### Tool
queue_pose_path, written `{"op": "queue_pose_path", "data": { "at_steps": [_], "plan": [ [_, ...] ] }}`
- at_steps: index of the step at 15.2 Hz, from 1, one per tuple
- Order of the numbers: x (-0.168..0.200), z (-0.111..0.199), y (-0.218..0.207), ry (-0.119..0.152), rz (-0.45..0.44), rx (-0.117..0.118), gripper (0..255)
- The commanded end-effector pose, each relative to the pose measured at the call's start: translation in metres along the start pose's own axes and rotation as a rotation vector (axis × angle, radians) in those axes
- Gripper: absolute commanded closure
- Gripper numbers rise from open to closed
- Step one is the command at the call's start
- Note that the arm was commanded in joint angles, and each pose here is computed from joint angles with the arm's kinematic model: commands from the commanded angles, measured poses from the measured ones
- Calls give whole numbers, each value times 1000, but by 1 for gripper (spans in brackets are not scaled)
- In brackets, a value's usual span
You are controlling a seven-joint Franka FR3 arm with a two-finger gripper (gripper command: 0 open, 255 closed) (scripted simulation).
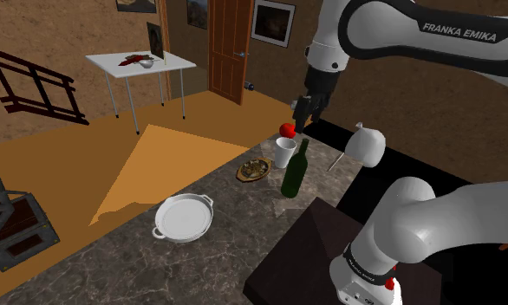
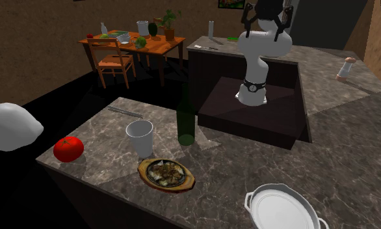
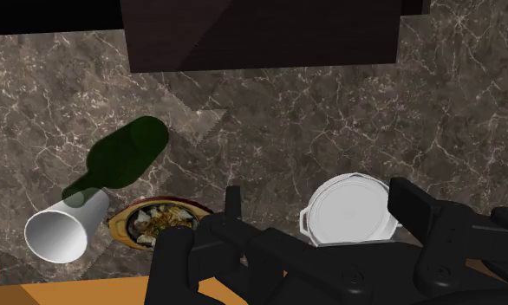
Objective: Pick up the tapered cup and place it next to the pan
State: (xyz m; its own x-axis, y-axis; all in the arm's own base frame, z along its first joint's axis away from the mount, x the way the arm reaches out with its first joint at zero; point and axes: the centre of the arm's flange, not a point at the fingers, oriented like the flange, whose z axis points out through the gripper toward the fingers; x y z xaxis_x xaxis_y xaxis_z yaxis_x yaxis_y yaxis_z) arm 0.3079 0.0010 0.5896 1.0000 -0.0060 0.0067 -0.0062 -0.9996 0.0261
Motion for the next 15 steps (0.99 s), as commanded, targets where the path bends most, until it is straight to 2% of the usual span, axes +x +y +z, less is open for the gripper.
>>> {"op": "queue_pose_path", "data": {
  "at_steps": [1,15],
  "plan": [
    [0,0,0,0,0,0,0],
    [82,125,103,-8,-3,-43,0]
  ]
}}
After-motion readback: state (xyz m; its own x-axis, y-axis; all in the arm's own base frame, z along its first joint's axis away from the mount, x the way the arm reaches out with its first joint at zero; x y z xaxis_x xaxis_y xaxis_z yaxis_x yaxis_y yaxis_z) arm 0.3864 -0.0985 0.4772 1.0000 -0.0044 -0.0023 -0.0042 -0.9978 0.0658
